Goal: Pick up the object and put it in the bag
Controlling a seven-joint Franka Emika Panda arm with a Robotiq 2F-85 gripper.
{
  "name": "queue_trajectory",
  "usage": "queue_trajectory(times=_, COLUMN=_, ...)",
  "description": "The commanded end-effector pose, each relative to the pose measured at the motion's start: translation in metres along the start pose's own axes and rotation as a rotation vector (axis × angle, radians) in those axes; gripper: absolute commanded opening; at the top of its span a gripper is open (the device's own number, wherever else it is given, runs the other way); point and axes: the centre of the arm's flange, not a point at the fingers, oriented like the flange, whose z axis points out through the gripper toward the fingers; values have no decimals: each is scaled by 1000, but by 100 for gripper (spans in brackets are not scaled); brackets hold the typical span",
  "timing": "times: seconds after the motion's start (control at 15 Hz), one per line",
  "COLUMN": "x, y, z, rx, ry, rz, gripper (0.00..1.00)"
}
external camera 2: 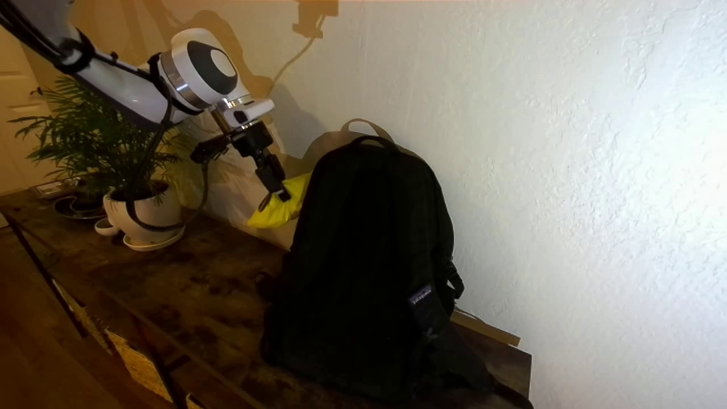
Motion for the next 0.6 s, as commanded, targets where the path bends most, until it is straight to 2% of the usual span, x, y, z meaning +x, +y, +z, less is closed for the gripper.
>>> queue_trajectory(times=0.0, x=14, y=1, z=-2, rx=3, ry=67, rz=-17, gripper=12)
queue_trajectory(times=0.53, x=26, y=12, z=-3, rx=-36, ry=150, rz=-10, gripper=12)
